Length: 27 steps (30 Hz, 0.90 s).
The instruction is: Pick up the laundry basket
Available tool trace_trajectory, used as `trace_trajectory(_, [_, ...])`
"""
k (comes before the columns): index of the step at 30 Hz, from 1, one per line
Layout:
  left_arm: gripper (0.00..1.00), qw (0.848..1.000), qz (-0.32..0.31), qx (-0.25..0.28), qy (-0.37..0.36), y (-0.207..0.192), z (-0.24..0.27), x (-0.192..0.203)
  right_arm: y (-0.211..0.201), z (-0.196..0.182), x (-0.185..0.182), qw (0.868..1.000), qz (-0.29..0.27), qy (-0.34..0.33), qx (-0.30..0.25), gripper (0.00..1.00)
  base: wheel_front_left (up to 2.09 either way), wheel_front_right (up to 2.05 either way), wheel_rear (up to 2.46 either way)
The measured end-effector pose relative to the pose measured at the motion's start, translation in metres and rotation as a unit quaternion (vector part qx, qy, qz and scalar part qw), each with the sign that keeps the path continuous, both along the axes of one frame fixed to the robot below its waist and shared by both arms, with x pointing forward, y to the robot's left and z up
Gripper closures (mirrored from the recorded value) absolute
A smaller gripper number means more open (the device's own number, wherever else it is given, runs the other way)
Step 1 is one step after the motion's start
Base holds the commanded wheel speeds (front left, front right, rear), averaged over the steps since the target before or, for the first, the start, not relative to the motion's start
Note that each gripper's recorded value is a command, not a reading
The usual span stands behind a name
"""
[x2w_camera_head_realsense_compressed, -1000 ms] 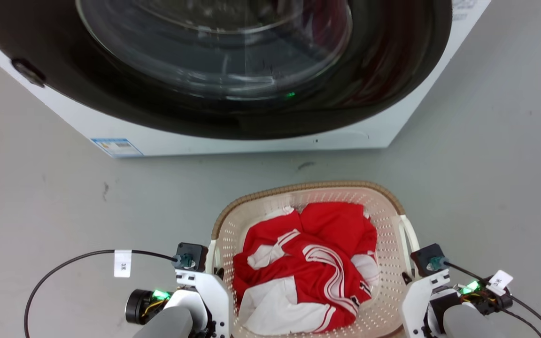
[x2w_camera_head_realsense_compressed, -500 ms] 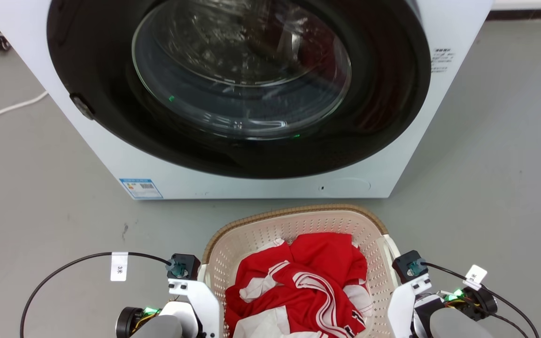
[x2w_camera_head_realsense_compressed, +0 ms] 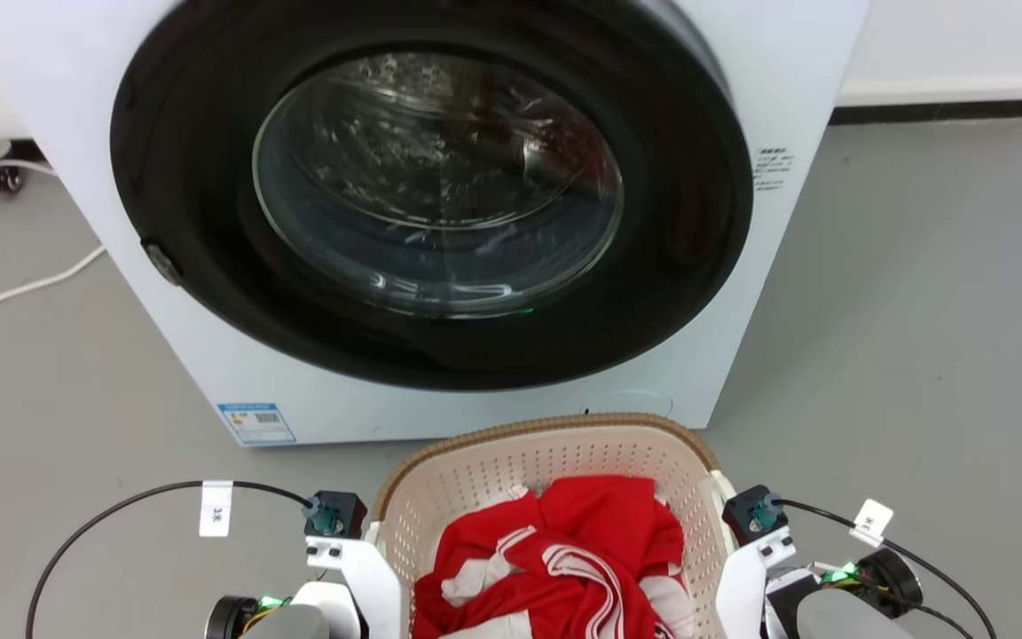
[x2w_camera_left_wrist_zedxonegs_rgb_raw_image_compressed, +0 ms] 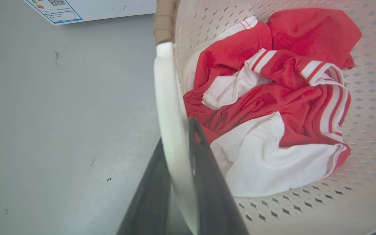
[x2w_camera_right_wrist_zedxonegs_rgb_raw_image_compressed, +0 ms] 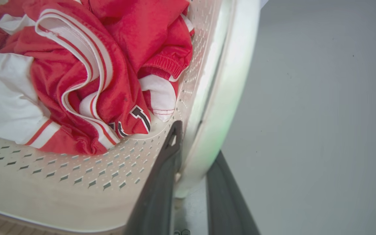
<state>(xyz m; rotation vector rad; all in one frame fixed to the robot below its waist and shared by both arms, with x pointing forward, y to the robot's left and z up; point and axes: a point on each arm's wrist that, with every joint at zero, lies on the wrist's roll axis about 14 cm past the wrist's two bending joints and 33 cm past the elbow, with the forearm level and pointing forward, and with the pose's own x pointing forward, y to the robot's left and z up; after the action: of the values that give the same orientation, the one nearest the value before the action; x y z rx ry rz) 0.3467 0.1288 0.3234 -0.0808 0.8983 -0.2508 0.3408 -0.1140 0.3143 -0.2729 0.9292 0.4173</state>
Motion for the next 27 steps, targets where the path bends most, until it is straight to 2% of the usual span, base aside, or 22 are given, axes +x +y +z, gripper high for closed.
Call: trace_trajectory(27, [1.0,1.0,-0.015,-0.008,0.008,-0.011,0.01,-0.004,-0.011,0.006,-0.016,1.0,-0.012,0.02,-0.002,1.0,0.0,0.0,0.0])
